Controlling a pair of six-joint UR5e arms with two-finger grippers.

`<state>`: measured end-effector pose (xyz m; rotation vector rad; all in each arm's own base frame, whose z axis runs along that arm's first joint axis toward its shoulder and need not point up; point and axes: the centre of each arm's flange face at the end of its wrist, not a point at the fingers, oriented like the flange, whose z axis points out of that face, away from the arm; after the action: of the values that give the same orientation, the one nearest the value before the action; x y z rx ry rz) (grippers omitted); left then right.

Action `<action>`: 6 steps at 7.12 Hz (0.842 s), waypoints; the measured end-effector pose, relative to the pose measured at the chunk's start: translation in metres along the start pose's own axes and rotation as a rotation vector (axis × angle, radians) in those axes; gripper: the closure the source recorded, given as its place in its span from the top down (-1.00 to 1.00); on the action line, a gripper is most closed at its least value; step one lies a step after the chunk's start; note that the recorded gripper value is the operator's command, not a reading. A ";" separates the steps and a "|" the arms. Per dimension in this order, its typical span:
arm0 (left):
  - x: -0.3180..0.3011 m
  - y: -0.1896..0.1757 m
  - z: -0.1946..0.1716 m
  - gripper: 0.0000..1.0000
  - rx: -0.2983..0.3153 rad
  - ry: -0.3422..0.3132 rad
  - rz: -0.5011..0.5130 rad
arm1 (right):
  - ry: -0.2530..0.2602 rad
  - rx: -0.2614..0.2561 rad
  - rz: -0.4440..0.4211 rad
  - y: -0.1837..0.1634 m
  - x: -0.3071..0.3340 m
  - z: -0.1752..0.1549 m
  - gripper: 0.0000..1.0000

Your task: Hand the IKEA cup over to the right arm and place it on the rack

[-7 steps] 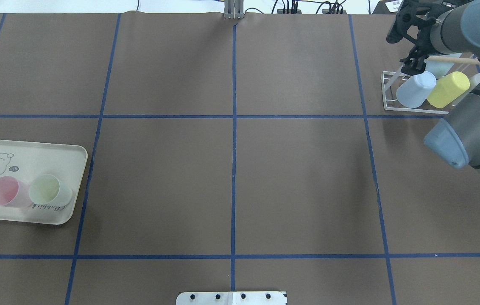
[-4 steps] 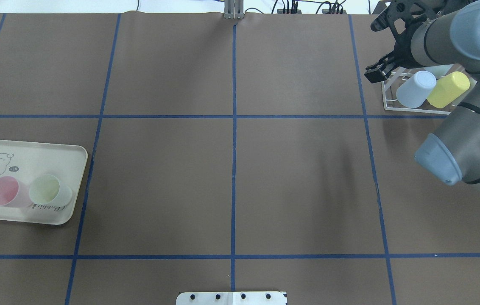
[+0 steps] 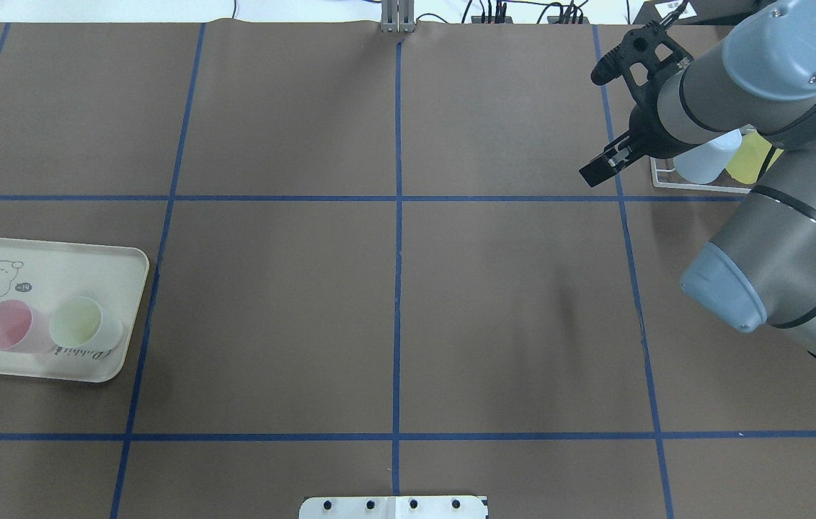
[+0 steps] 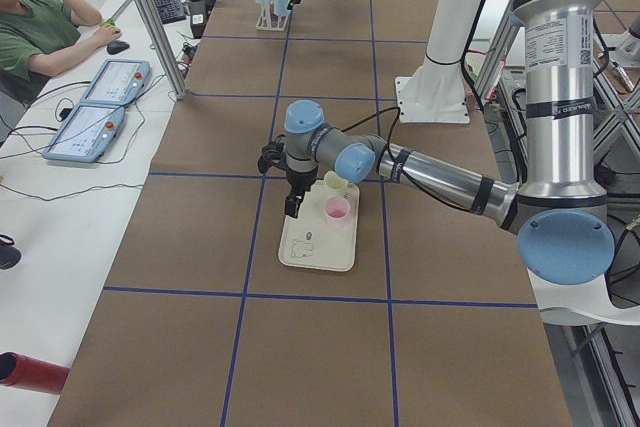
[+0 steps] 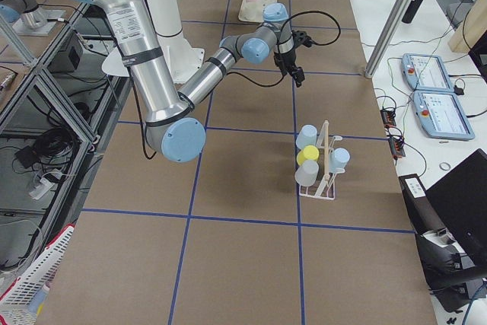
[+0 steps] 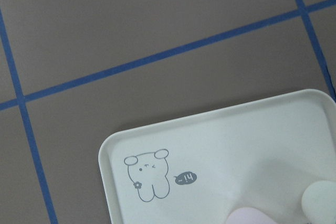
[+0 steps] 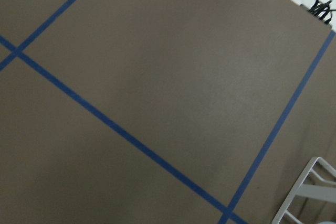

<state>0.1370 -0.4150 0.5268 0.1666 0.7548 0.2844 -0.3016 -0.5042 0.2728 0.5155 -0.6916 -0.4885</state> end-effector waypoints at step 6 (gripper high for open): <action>0.015 0.035 0.052 0.37 0.007 0.046 -0.144 | -0.045 -0.018 -0.001 0.001 -0.013 -0.012 1.00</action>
<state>0.1767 -0.3795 0.5637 0.1115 0.8088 0.1490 -0.3017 -0.4922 0.2592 0.4890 -0.7292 -0.5081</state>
